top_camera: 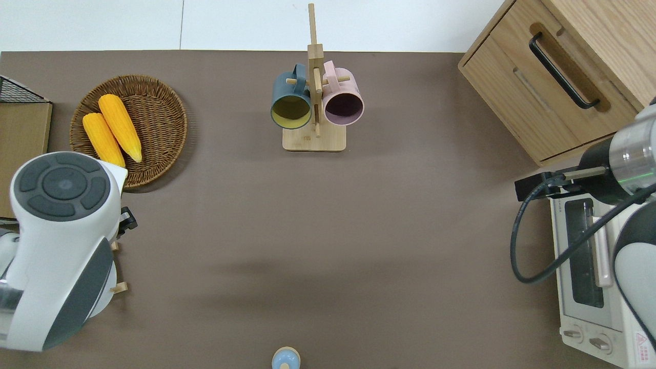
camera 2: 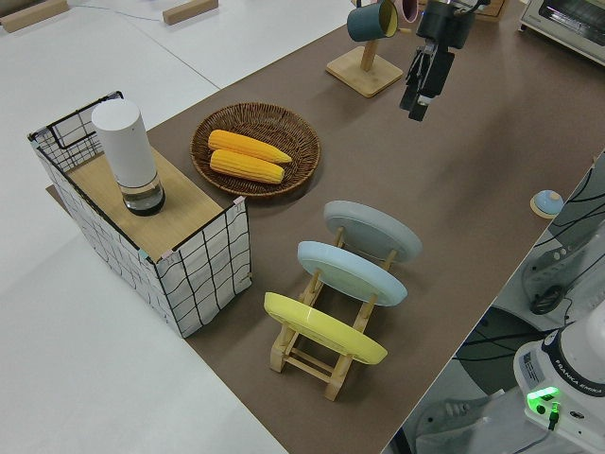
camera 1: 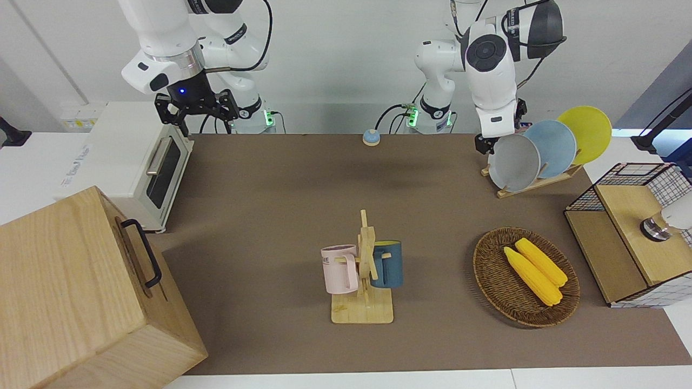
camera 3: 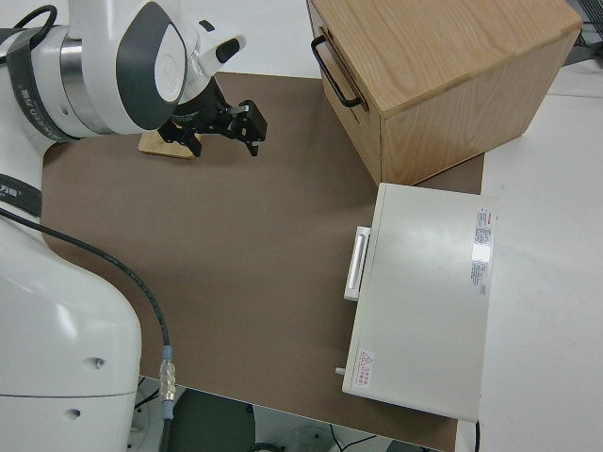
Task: Pick gray plate from table and place it on lower plate rack with left arm
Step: 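Open the left gripper and pull it away from the plate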
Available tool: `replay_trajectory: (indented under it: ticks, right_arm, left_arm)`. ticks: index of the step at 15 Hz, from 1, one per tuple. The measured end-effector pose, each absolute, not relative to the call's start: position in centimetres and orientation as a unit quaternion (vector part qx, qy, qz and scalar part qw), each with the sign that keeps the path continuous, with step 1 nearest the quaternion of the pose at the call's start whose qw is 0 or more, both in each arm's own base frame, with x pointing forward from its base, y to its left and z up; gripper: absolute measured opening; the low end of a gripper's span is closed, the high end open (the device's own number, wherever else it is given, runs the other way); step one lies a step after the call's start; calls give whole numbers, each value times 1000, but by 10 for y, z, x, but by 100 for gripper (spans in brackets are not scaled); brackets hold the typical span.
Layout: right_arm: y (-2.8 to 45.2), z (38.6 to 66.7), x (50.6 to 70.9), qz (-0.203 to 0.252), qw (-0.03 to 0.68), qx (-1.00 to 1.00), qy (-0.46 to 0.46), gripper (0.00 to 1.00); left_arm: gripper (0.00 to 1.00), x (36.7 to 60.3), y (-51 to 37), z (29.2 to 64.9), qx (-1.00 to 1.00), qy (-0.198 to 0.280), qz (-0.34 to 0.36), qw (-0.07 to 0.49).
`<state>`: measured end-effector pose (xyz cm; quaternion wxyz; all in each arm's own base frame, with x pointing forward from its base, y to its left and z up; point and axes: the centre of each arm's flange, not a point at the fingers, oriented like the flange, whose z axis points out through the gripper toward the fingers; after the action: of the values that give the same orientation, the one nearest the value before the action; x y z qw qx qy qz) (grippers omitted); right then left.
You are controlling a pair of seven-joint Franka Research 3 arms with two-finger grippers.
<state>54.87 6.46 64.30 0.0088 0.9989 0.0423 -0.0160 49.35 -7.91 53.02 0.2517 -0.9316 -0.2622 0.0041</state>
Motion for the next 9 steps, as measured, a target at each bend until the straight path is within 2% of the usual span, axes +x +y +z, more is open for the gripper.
replay_trajectory:
  ticks: [5,7,9]
  right_arm:
    - [65,643,549,-16,9,999,42,99]
    - [65,643,549,-16,9,999,42,99]
    - [65,643,549,-16,9,999,42,99]
  left_arm:
    - [100,500,-98,569,-965,-218,26,143]
    - [100,502,-99,591,-978,-181,30,96]
    - [100,505,-97,606,-987,-143,26,73]
